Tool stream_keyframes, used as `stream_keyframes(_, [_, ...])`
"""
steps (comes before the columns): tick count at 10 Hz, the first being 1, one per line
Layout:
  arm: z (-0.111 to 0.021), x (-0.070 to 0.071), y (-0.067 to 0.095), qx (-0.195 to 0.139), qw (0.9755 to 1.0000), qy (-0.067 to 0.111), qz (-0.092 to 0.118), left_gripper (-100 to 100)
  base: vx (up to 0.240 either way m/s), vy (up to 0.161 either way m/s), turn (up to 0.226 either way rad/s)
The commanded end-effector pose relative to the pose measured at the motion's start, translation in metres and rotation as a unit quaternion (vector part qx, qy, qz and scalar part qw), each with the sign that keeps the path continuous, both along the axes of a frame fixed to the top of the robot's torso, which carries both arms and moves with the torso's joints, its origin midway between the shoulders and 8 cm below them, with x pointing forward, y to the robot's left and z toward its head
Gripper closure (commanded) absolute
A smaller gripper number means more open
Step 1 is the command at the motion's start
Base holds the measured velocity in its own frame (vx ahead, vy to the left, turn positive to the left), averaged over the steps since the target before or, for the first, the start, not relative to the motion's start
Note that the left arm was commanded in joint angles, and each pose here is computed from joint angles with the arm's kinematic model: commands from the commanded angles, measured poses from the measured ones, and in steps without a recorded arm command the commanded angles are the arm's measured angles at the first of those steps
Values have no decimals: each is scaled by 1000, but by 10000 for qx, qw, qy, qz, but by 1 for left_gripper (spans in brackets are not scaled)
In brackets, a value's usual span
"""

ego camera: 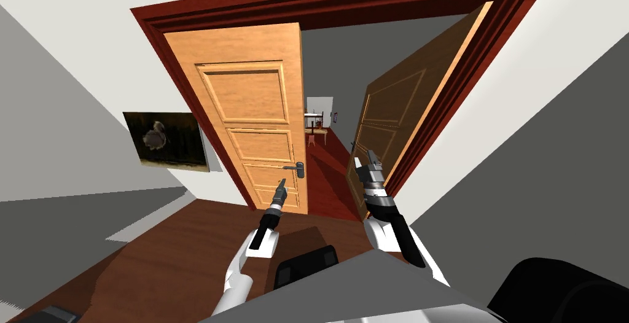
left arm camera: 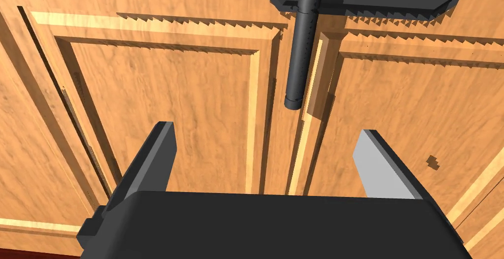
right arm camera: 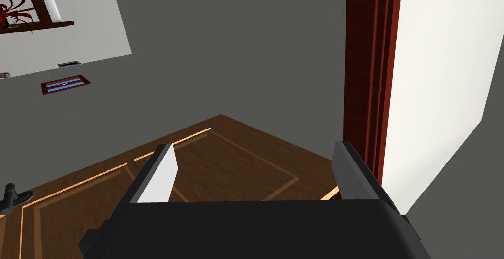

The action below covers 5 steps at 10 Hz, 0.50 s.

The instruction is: Push the door open

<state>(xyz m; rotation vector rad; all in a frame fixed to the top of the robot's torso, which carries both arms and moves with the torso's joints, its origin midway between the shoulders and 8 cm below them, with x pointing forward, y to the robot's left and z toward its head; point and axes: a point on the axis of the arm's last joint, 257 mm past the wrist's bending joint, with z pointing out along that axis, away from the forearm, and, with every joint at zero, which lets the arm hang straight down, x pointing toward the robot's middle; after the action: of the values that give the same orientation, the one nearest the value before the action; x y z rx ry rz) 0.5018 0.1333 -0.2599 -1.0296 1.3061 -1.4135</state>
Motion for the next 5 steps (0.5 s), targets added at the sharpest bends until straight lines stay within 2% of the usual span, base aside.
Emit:
stream_keyframes(1, [-13, 3, -6, 20, 9998, 163, -78, -100, 117, 128, -94])
stream_keyframes(3, [-28, 6, -17, 52, 9992, 361, -184, -100, 107, 108, -89])
stream_keyframes(4, [-23, 6, -13, 45, 9994, 297, -153, -100, 41, 50, -25])
stream_keyframes(5, [-25, 8, -11, 55, 9994, 316, -141, -100, 110, -19, -23])
